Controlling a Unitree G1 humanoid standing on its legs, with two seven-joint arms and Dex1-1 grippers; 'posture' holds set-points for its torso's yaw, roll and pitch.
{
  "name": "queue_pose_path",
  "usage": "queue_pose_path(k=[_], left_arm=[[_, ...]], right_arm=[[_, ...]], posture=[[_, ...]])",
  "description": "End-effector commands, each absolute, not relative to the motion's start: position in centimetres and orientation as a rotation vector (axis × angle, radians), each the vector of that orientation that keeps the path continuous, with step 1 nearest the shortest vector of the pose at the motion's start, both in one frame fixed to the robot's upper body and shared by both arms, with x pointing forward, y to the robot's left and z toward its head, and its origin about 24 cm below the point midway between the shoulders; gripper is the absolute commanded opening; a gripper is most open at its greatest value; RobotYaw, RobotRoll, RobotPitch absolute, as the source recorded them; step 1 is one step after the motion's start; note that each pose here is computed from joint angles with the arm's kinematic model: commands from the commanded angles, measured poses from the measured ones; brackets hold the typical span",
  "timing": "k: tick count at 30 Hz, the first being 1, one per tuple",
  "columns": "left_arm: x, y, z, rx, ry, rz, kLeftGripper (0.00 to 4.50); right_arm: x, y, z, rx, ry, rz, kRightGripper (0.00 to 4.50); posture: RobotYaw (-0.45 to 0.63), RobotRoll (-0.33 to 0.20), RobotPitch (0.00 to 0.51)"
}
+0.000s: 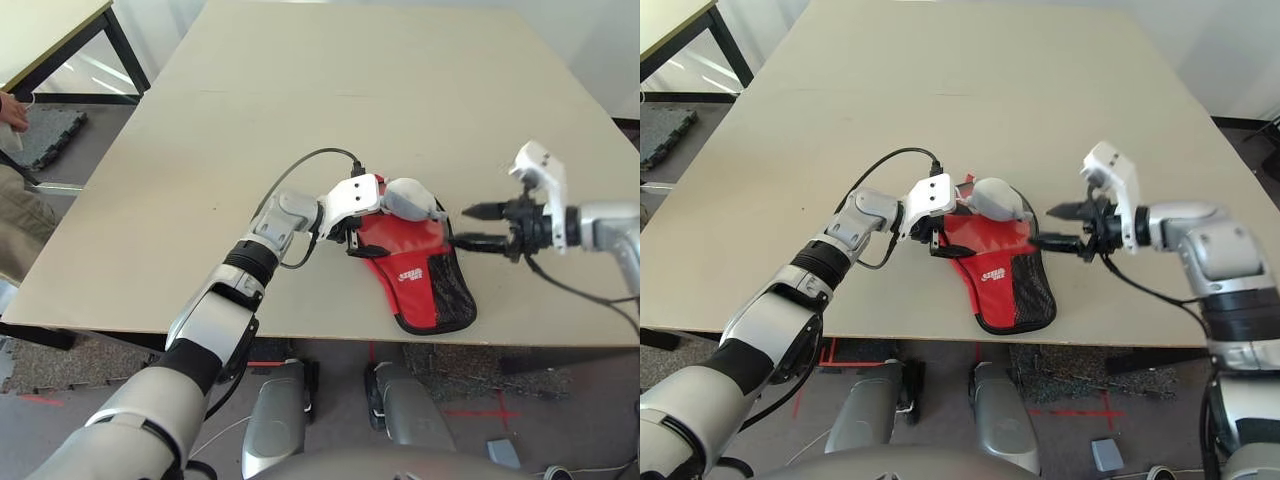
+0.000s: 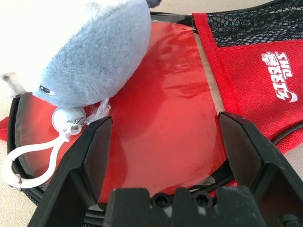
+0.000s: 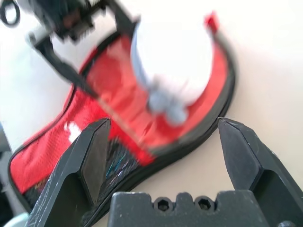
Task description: Store the ping-pong paddle in its case and zip it.
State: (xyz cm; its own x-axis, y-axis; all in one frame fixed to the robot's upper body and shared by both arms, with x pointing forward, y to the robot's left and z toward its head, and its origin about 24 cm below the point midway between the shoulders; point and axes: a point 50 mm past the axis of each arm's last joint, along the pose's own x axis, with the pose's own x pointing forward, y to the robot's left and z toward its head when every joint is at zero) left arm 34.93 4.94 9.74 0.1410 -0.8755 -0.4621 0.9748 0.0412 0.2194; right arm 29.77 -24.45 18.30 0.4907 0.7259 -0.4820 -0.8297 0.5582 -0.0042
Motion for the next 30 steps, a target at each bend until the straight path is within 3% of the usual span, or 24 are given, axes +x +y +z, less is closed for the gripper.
queue_pose_path(k=[1,7,18,21,27,30], left_arm=[[34.5,5.6,7.5,0.577,0.346,-1.426,4.47],[34.5,5.3,7.6,0.574,0.339,-1.432,4.47],[34.5,5.6,7.6,0.581,0.342,-1.433,4.47],[34.4,5.6,7.7,0.579,0.344,-1.439,4.5],[34.3,5.5,7.6,0.578,0.344,-1.448,4.5],[34.3,5.5,7.6,0.577,0.344,-1.451,4.5]], right_arm=[[30.4,-23.1,19.3,-0.28,0.409,1.006,4.5],[32.8,-20.9,18.4,-0.352,0.388,1.016,4.5],[34.8,-19.7,15.2,-0.405,0.474,1.028,4.5],[35.5,-19.6,14.7,-0.352,0.467,0.994,3.89],[37.3,-19.5,15.1,-0.322,0.396,0.9,1.65],[38.3,-19.4,15.5,-0.324,0.35,0.837,0.74]], posture=[[-0.04,0.0,0.155],[-0.03,0.0,0.154],[0.0,0.0,0.16],[0.0,0.0,0.161],[0.01,0.0,0.164],[0.01,0.0,0.166]])
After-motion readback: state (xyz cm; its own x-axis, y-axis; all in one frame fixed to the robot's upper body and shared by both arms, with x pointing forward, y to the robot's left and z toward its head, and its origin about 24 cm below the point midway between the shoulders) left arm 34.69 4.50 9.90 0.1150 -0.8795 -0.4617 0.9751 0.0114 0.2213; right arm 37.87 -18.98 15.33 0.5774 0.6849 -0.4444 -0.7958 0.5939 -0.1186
